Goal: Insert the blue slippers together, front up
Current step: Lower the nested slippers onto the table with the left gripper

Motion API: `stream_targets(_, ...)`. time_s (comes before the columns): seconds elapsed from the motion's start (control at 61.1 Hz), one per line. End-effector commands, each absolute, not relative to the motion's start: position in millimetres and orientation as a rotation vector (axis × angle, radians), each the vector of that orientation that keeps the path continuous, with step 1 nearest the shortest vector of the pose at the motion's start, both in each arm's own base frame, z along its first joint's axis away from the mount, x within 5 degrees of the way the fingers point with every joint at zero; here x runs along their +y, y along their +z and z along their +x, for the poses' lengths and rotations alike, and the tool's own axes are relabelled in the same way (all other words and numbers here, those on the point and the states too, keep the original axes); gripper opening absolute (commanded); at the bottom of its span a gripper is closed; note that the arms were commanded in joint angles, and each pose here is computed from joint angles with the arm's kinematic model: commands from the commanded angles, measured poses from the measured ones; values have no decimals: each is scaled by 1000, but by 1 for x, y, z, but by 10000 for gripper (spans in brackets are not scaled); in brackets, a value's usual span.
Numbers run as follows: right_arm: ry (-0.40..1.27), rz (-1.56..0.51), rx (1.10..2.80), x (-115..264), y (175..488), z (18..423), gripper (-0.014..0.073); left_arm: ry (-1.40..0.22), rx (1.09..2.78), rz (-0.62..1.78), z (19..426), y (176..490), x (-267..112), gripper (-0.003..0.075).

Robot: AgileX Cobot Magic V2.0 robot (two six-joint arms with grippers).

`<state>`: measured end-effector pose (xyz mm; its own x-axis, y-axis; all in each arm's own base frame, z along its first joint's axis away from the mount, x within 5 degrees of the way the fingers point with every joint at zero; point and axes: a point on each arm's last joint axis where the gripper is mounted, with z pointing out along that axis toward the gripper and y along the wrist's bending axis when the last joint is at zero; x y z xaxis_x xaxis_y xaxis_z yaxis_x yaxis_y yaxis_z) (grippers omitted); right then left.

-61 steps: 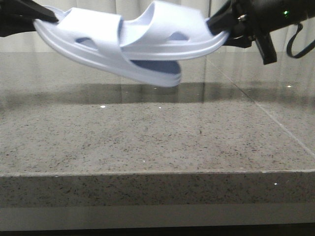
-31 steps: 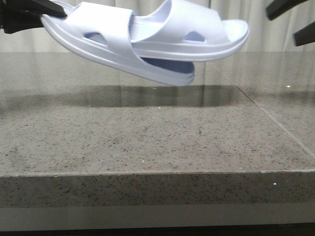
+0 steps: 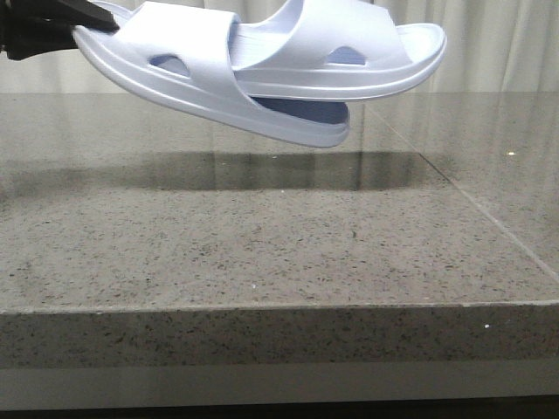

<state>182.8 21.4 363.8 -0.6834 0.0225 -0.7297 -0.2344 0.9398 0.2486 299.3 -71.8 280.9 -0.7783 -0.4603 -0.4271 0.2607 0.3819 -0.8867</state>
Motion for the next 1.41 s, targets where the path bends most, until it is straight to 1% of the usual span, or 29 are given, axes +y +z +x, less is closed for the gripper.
stream_targets(0.0,389,-119,2192,21,372,172,538,-1558,1860,-114,296,308,-83,-20)
stream_targets(0.196,387,-119,2185,21,369,165,538,-1528,1928,-107,305,300,-115,-20)
stream_targets(0.278,387,-119,2185,21,369,165,538,-1509,1951,-121,313,294,-120,-20)
stream_targets(0.54,384,-117,2180,21,370,165,538,-1455,2016,-191,332,270,-109,-20)
stream_targets(0.835,384,-117,2180,21,370,165,538,-1364,2091,-114,331,261,-100,-12)
stream_targets(0.884,384,-117,2180,21,370,165,538,-1359,2099,-102,331,261,-100,17)
stream_targets(0.933,384,-117,2180,21,370,165,538,-1352,2106,-91,330,260,-100,80)
stream_targets(1.048,384,-117,2180,21,370,165,538,-1341,2116,-76,330,259,-100,293)
stream_targets(1.097,384,-117,2180,21,370,165,538,-1331,2123,-68,330,258,-97,413)
stream_targets(1.162,384,-117,2180,21,370,165,538,-1300,2140,-6,331,261,-93,503)
stream_targets(1.293,384,-117,2180,21,370,165,538,-1218,2195,66,333,276,-80,512)
stream_targets(1.342,385,-118,2181,21,370,165,538,-1159,2216,94,332,284,-74,512)
stream_targets(1.391,385,-118,2182,21,370,165,538,-1065,2260,128,331,294,-66,512)
